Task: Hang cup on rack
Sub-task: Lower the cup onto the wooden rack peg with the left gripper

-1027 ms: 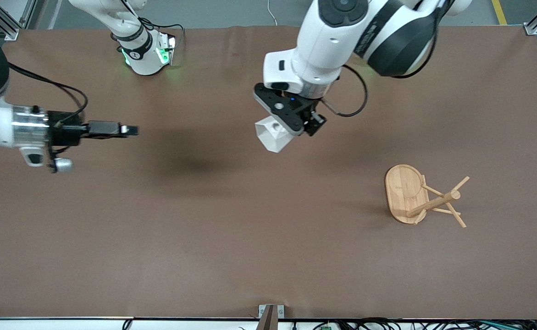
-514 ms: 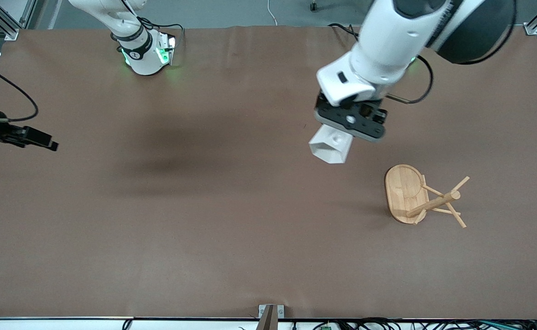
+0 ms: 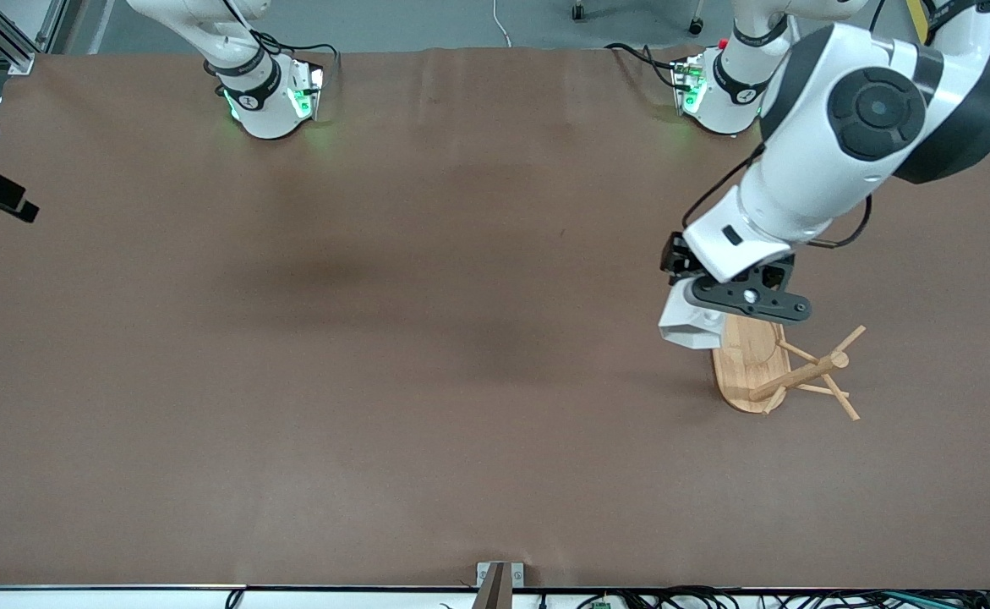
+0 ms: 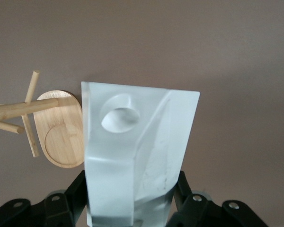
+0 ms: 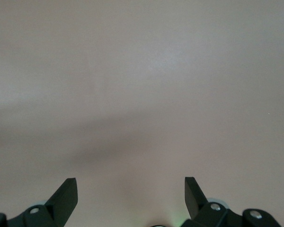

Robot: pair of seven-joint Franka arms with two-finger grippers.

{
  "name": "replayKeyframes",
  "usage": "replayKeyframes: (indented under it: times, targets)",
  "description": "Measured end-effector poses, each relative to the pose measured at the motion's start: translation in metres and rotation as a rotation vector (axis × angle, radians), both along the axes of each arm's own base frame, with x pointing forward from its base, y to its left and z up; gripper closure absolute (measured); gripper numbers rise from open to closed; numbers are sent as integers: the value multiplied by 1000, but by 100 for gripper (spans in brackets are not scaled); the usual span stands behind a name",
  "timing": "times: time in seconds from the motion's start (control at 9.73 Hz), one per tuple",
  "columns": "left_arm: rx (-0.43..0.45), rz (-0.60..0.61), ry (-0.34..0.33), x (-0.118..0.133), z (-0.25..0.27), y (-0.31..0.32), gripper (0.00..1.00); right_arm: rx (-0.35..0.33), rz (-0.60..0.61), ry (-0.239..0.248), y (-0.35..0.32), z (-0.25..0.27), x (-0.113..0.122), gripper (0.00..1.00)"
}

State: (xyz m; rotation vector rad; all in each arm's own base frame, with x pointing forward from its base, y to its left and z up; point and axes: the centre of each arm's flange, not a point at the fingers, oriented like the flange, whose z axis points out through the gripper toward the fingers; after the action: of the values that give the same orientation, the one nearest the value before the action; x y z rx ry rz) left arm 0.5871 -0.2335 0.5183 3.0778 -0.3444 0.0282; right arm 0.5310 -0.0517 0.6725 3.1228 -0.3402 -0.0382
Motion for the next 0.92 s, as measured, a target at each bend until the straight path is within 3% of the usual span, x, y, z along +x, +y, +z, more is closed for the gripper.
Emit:
replayKeyframes:
  times: [0.51,0.92]
  targets:
    - [9,-79,18,-5,-76,62,25,-4,-4,-21,-6,8,-3,0]
    - [21,-141,42,-5,-98,91,25,-4,-3,-21,-6,7,-2,0]
